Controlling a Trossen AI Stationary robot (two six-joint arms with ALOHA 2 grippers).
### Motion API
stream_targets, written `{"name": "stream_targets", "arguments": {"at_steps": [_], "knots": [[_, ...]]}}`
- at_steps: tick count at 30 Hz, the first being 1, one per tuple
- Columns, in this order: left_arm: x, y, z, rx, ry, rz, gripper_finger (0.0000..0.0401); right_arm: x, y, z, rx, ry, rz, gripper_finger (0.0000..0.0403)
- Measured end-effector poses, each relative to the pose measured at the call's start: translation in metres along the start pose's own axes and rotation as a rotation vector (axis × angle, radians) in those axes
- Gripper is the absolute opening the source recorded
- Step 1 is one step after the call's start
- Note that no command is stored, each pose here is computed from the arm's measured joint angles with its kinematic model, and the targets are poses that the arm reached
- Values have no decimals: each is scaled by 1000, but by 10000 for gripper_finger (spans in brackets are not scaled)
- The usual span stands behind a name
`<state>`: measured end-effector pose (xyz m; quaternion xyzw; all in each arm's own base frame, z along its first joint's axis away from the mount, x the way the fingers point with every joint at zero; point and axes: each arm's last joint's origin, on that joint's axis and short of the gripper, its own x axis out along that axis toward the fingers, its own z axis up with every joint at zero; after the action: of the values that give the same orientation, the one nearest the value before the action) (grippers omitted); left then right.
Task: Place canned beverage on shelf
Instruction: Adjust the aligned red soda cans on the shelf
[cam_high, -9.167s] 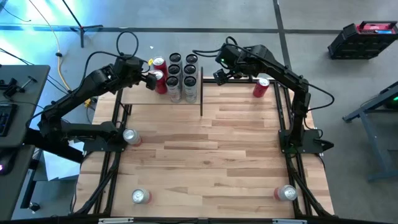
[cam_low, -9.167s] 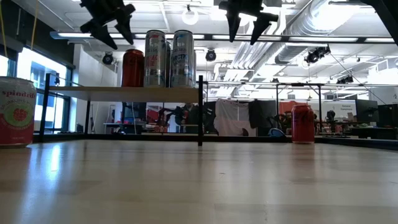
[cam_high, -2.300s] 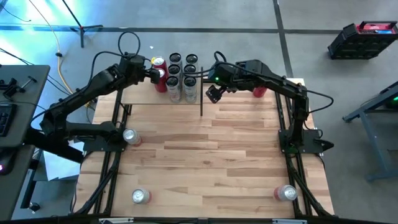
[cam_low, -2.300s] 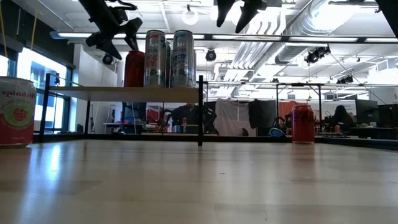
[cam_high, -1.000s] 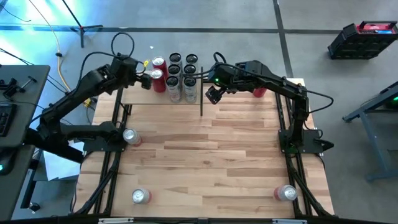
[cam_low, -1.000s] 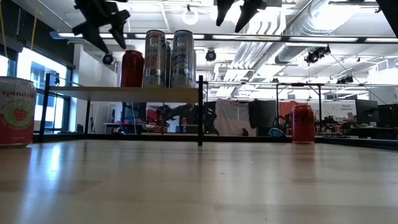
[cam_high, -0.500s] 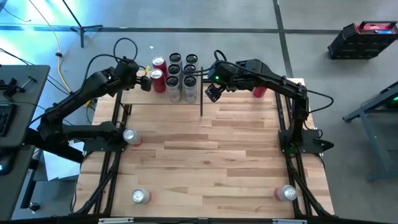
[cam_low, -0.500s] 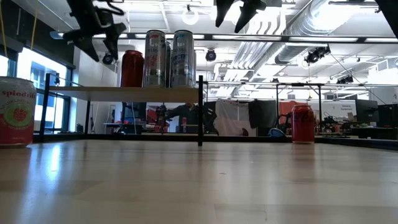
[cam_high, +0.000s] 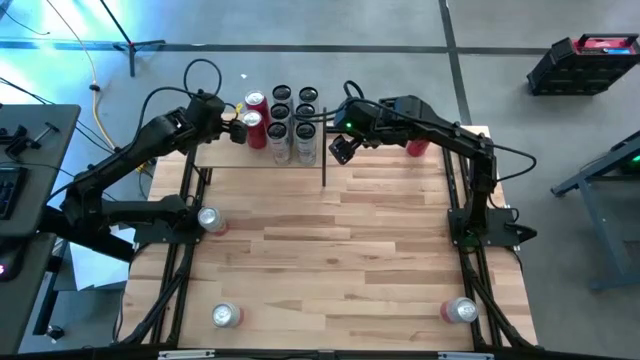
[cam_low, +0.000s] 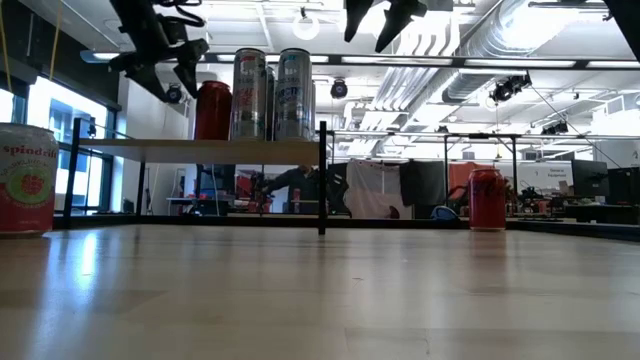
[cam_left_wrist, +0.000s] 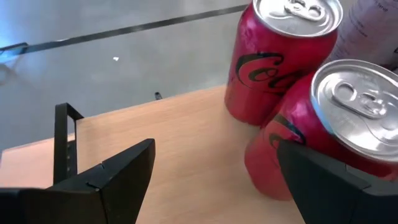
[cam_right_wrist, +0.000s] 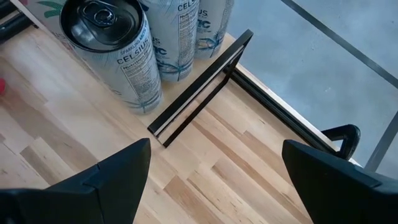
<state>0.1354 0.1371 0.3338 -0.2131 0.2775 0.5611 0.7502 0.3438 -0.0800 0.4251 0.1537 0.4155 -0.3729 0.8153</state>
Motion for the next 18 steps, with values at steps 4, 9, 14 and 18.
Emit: {"name": "stream_targets", "arguments": {"at_steps": [4,9,14,18], "knots": [[0,0,0,1,0,1,326,0,0,0,16,2,2,349],[-5,2,-2,23,18,-42,326,0,0,0,15,6,4,349],[-18,8,-10,44,67,-109,326,0,-2,-5,0,52,-18,349],[-18,8,-12,86,80,-94,326,0,-3,-5,-1,50,-27,349]]}}
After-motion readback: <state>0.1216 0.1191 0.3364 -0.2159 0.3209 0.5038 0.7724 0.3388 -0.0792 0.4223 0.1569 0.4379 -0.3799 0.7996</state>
